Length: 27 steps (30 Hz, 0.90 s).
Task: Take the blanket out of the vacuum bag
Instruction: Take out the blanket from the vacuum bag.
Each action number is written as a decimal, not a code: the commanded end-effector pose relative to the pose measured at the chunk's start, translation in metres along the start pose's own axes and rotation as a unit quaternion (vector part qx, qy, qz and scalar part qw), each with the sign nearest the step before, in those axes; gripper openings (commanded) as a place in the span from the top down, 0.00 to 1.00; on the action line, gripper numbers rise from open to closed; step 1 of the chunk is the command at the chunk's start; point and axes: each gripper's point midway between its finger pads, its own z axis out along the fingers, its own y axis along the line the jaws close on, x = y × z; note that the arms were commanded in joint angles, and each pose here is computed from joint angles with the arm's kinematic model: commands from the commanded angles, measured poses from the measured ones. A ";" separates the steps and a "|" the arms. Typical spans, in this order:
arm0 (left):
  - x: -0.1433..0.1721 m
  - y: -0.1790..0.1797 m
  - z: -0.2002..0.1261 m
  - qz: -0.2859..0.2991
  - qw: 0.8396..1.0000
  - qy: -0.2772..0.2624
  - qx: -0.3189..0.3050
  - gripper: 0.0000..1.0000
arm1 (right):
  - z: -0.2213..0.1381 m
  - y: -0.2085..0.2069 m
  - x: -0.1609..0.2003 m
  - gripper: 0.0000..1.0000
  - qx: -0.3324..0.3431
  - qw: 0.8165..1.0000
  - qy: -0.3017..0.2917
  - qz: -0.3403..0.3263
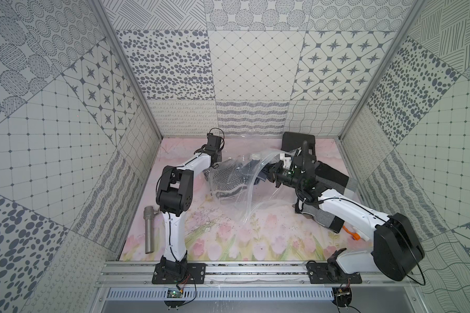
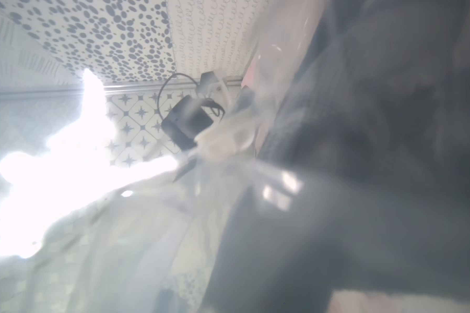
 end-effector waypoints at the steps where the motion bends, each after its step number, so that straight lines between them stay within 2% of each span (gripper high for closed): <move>1: -0.026 0.049 0.015 -0.018 0.993 -0.020 -0.112 1.00 | -0.020 0.029 0.009 1.00 -0.063 0.998 0.012 -0.002; 5: -0.039 0.061 0.019 -0.021 0.991 -0.037 -0.130 1.00 | -0.037 0.042 0.001 1.00 -0.115 0.993 -0.006 0.020; 10: -0.044 0.094 0.017 -0.024 0.983 -0.040 -0.177 1.00 | -0.057 0.052 0.006 1.00 -0.064 0.997 0.000 -0.039; 15: -0.044 0.137 0.004 -0.048 0.978 -0.043 -0.200 1.00 | -0.112 0.061 -0.023 1.00 -0.018 0.994 -0.061 -0.092; 22: -0.040 0.152 -0.016 -0.040 0.977 -0.052 -0.203 1.00 | -0.161 0.087 -0.065 1.00 -0.029 0.983 -0.134 -0.122; 27: -0.031 0.153 -0.020 -0.047 0.978 -0.048 -0.200 1.00 | -0.193 0.126 -0.085 1.00 -0.069 0.972 -0.169 -0.149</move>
